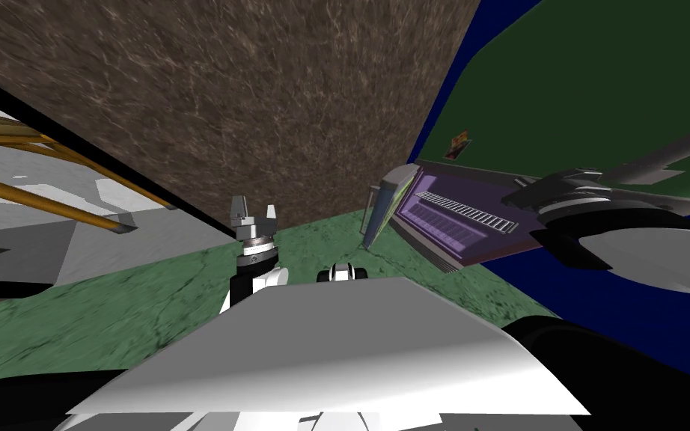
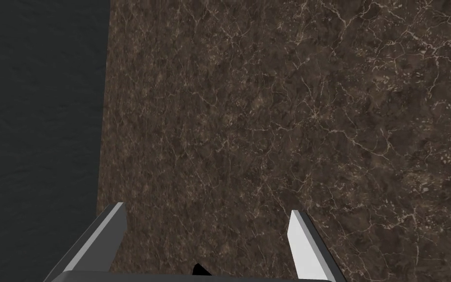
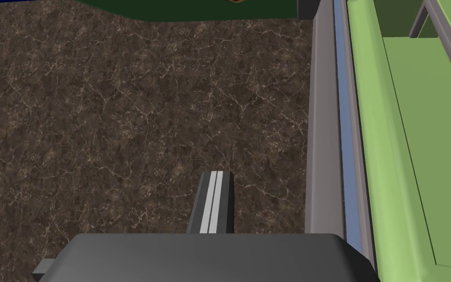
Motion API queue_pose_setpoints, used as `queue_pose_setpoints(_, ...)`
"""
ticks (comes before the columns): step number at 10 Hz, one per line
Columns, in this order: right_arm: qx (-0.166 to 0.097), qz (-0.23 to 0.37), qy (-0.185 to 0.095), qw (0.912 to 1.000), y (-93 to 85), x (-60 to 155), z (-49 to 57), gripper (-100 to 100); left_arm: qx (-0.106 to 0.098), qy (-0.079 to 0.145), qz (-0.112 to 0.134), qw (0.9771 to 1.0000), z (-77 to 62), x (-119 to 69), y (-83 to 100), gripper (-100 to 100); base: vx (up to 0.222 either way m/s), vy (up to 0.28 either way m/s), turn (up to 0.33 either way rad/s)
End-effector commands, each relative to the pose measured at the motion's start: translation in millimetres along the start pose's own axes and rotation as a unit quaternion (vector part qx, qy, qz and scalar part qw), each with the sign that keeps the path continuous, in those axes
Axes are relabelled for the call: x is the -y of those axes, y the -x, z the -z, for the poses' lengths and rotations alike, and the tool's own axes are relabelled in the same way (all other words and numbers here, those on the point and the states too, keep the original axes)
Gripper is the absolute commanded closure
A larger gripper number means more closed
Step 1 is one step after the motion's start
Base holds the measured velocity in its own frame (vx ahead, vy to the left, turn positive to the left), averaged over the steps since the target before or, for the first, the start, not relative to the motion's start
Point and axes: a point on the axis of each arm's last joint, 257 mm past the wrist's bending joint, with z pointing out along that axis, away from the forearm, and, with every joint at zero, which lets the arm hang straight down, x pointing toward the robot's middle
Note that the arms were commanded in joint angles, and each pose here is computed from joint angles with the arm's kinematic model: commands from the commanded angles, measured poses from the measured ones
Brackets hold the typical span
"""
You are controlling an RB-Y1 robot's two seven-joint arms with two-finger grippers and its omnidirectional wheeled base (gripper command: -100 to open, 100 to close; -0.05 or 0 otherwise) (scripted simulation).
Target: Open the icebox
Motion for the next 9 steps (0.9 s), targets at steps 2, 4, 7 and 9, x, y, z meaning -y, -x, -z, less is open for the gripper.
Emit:
queue_pose_setpoints(2,0.021,-0.003,0.004,0.9998,17.8,4.2,-5.1,-100,0.000,0.000,0.000,1.0000,-0.1,0.0,0.0,0,-0.078,-0.167,-0.015)
queue_pose_setpoints(4,0.037,-0.005,0.008,0.9993,32.0,7.2,-8.6,-100,0.000,0.000,0.000,1.0000,-0.1,-0.1,0.1,0,-0.059,-0.199,-0.013)
queue_pose_setpoints(7,0.063,-0.008,0.014,0.9979,54.6,11.2,-13.2,-100,0.000,0.000,0.000,1.0000,-0.1,0.0,0.0,0,-0.067,-0.224,-0.014)
queue_pose_setpoints(9,0.080,-0.011,0.019,0.9966,69.7,13.4,-15.8,-100,0.000,0.000,0.000,1.0000,-0.1,0.0,0.1,0,-0.067,-0.238,-0.014)
